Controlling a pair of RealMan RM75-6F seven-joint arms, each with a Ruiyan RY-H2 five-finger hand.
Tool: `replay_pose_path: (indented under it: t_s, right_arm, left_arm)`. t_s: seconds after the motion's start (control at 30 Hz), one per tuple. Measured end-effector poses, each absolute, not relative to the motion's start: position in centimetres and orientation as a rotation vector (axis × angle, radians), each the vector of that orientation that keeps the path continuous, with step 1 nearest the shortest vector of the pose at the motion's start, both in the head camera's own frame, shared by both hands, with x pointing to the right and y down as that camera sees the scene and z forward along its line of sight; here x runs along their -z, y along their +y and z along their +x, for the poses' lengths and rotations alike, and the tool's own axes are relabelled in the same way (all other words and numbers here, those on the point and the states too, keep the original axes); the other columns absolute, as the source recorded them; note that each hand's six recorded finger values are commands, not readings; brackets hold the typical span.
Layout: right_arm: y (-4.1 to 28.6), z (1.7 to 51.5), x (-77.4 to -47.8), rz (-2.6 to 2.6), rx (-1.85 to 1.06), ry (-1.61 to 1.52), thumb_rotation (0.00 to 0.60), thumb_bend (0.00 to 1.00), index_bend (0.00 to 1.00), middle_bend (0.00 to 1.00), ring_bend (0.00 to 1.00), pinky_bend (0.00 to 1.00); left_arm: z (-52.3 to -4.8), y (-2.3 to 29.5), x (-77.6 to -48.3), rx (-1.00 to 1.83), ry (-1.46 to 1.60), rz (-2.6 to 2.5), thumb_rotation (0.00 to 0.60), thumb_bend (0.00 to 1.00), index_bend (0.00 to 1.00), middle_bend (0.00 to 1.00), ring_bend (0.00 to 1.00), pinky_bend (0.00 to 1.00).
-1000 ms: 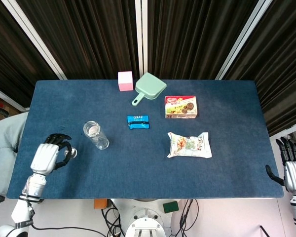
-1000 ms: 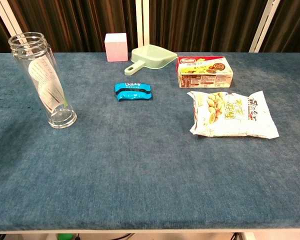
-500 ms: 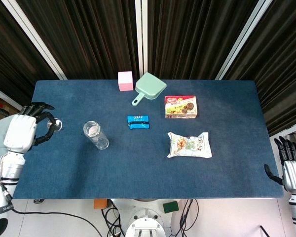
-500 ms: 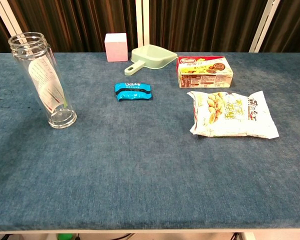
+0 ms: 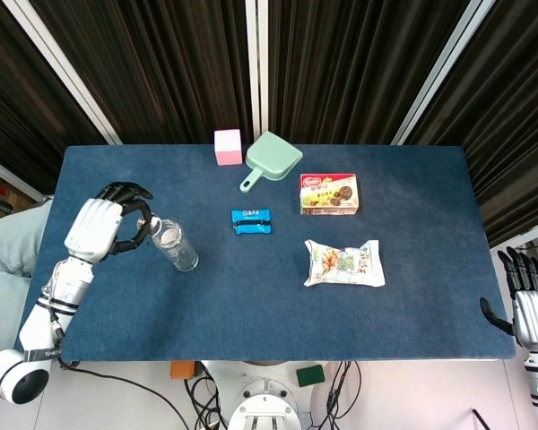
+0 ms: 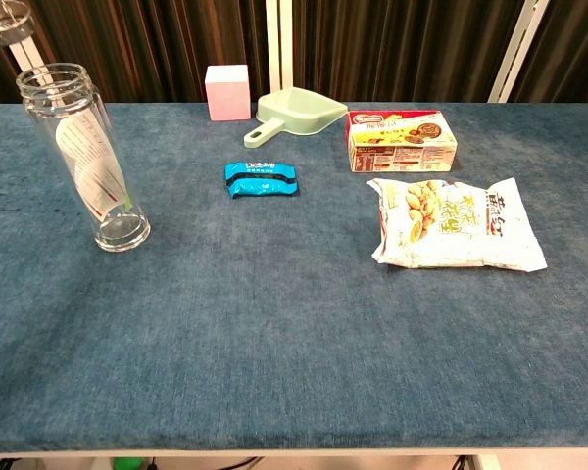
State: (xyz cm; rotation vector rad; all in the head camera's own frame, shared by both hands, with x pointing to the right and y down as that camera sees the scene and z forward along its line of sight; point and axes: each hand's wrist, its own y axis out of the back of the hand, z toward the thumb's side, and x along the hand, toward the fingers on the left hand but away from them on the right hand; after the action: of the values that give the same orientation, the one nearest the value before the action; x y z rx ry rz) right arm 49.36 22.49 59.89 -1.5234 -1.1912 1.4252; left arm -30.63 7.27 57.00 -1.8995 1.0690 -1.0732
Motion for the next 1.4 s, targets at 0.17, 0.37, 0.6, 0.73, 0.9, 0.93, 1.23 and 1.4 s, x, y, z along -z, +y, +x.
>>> replay_pose_path:
  t_s: [0.17,0.37,0.6,0.73,0.9,0.93,1.23,1.4]
  right_arm:
    - [22.4,49.2,-60.0,-1.528,-1.427,-1.183,0.600,0.31,0.00,0.00,0.00,0.00]
    - [22.5,49.2,-60.2,-1.529,-1.435,-1.172,0.600,0.31,0.00,0.00,0.00,0.00]
    - [22.7,49.5,-60.1,-1.523,-1.440,-1.181,0.600,0.31,0.00,0.00,0.00,0.00]
    - [22.7,49.5,-60.1,-1.523,-1.441,-1.182,0.600,0.31,0.00,0.00,0.00,0.00]
    - [22.7,49.4,-60.3,-1.527,-1.442,-1.180,0.600,0.31,0.00,0.00,0.00,0.00]
    - [22.7,49.4,-60.3,-1.528,-1.442,-1.180,0.600,0.31,0.00,0.00,0.00,0.00]
    - [22.7,49.5,-60.3,-1.525,-1.448,-1.182,0.600,0.31,0.00,0.00,0.00,0.00]
    - [22.7,49.5,-60.3,-1.526,-1.449,-1.183,0.600,0.31,0.00,0.00,0.00,0.00]
  left_arm:
    - [-30.3,7.4,-57.7,1.081,1.053,-1.912,0.600,0.42,0.62,0.31,0.21,0.20]
    - [-30.0,7.7,-58.5,1.089,1.042,-1.919,0.600,0.42,0.63,0.31,0.21,0.20]
    - [-29.8,7.9,-59.5,1.105,1.028,-1.935,0.600,0.42,0.63,0.31,0.21,0.20]
    - [-29.8,8.0,-59.8,1.106,1.022,-1.939,0.600,0.42,0.63,0.31,0.21,0.20]
    - [-29.7,7.9,-59.6,1.094,1.031,-1.938,0.600,0.42,0.63,0.31,0.21,0.20]
    - [-29.6,7.9,-59.5,1.091,1.032,-1.939,0.600,0.42,0.63,0.31,0.21,0.20]
    - [-29.4,7.9,-60.0,1.089,1.035,-1.950,0.600,0.42,0.63,0.32,0.21,0.20]
    - [-29.2,7.8,-60.2,1.083,1.033,-1.953,0.600,0.42,0.63,0.32,0.21,0.20]
